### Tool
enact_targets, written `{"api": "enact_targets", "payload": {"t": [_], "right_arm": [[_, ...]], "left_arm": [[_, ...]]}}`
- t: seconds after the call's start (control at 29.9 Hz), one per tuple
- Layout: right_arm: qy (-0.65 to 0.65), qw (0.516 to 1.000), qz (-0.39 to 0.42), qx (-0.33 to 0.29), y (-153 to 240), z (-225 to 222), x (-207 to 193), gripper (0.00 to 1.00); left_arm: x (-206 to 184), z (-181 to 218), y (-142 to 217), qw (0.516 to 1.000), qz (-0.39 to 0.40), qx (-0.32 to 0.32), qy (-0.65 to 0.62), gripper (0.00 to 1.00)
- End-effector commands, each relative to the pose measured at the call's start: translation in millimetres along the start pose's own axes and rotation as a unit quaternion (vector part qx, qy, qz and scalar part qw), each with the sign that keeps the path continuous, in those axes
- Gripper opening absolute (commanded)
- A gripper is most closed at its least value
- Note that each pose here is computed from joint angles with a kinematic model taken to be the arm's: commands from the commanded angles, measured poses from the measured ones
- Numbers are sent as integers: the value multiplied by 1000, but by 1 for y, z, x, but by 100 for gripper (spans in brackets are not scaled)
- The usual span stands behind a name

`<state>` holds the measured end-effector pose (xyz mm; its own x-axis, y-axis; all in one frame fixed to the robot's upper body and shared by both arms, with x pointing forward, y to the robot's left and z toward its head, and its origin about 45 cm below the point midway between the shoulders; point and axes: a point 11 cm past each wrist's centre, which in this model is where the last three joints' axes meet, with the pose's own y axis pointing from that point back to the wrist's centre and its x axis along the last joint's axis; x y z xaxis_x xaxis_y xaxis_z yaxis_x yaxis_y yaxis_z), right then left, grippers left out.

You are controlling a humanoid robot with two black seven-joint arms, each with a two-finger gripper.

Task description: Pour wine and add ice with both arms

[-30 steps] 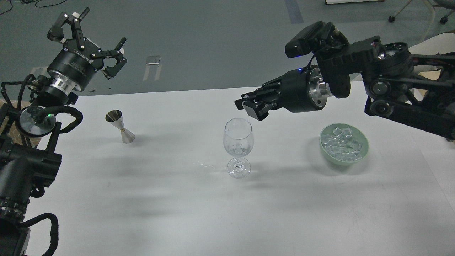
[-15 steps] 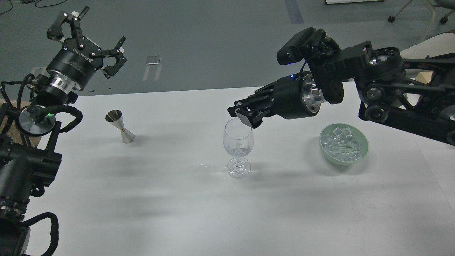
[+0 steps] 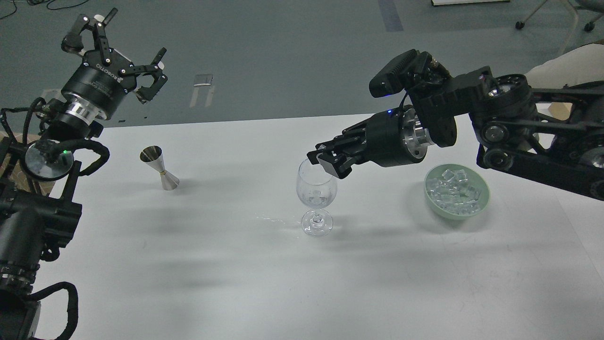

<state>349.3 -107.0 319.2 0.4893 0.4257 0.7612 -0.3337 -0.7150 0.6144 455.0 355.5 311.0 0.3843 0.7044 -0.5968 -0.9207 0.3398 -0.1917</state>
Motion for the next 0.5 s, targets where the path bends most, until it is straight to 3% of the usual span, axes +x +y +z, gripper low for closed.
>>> {"api": "enact_targets", "payload": {"t": [0.0, 0.27, 0.47], "right_arm": [[0, 1000, 0, 0, 0, 0, 0, 0], [-2, 1000, 0, -3, 0, 2, -1, 0], [-1, 1000, 0, -5, -1, 3, -1, 18]], "left_arm": [[0, 0, 0, 1000, 0, 0, 0, 98], [1, 0, 1, 1000, 1, 0, 0, 98], [1, 1, 1, 1000, 1, -2, 1, 98]]}}
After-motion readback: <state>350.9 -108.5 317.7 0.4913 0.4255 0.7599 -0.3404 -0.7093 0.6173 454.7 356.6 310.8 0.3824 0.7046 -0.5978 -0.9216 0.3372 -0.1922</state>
